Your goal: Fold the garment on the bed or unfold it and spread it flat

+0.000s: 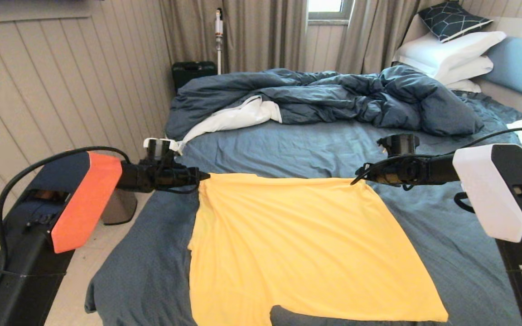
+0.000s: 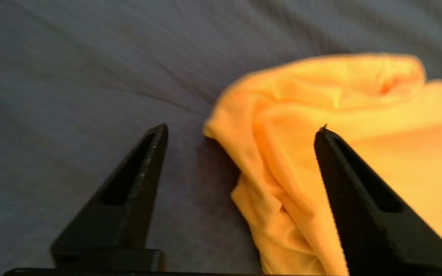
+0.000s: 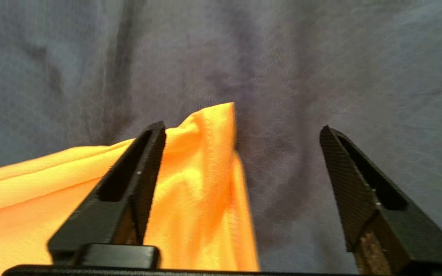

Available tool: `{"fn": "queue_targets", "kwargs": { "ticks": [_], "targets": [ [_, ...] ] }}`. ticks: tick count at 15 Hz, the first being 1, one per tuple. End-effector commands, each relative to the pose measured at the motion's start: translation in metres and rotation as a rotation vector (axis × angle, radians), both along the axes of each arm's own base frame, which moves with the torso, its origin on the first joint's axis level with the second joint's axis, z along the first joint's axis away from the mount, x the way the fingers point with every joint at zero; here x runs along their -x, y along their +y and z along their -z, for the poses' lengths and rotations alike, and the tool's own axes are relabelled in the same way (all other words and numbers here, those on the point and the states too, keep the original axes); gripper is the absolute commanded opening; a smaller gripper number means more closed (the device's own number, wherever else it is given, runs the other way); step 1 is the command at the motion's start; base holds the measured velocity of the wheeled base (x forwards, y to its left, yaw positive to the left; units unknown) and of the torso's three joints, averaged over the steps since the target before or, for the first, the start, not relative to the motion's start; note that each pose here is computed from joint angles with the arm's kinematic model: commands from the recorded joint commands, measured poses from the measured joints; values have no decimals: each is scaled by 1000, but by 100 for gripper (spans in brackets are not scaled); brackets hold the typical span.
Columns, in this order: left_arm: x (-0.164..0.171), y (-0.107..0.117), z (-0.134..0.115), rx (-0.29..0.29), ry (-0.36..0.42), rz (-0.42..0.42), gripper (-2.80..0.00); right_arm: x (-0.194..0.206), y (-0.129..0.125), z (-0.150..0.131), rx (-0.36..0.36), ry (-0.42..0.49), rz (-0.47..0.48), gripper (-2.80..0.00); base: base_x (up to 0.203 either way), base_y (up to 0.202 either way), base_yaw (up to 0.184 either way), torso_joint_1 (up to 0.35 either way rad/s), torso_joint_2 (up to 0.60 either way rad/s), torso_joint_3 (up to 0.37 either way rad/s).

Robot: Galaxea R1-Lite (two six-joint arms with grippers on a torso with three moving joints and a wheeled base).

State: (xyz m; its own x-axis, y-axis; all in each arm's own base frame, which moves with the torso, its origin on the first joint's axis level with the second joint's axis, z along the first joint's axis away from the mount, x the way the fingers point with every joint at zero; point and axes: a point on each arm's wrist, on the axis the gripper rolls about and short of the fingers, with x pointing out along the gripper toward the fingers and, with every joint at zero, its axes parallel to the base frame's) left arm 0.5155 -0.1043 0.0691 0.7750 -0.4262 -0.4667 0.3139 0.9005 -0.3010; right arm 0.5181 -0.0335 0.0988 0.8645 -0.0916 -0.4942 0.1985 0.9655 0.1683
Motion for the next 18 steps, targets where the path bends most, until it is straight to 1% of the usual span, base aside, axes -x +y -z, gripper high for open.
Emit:
{"fn": "queue_targets", "kwargs": {
  "ticks": [1, 3, 4, 6, 7, 9, 10, 12, 13, 14, 16, 17, 18],
  "targets": [
    [5, 1, -24, 27, -29, -11, 0, 5, -2, -17, -1, -27, 6, 0, 0, 0, 0, 0, 0, 0],
    [18, 4, -55, 71, -33, -34, 0, 14, -1, -37, -19, -27, 12, 0, 0, 0, 0, 0, 0, 0],
    [28, 6, -69, 87, -15, -45, 0, 20, -1, -47, -42, -24, 23, 0, 0, 0, 0, 0, 0, 0],
    [49, 13, -77, 90, 57, -64, 0, 33, 0, -60, -65, 0, 31, 0, 0, 0, 0, 0, 0, 0],
    [63, 18, -75, 82, 100, -72, 0, 42, 1, -63, -72, 25, 27, 0, 0, 0, 0, 0, 0, 0],
    [96, 29, -79, 70, 162, -89, 0, 64, 3, -62, -86, 85, 18, 0, 0, 0, 0, 0, 0, 0],
    [111, 34, -83, 68, 177, -96, 0, 73, 4, -64, -91, 103, 15, 0, 0, 0, 0, 0, 0, 0],
    [143, 41, -85, 63, 223, -106, 0, 95, 7, -56, -102, 169, 12, 0, 0, 0, 0, 0, 0, 0],
    [156, 43, -82, 60, 248, -110, 0, 108, 8, -57, -116, 190, 1, -280, 0, 0, 0, 0, 0, 0],
    [167, 45, -80, 53, 269, -121, -280, 119, 10, -58, -142, 203, -16, -280, 0, 0, 0, 0, 0, 0],
    [183, 48, -74, 35, 292, -152, -280, 137, 11, -64, -212, 213, -62, -280, 0, 0, 0, 0, 0, 0],
    [187, 46, -70, 40, 303, -155, -280, 142, 12, -63, -234, 221, -72, -280, 0, 0, 0, 0, 0, 0],
    [188, 36, -65, 47, 313, -139, -280, 145, 12, -59, -248, 240, -80, -280, 0, 0, 0, 0, 0, 0]
  ]
}}
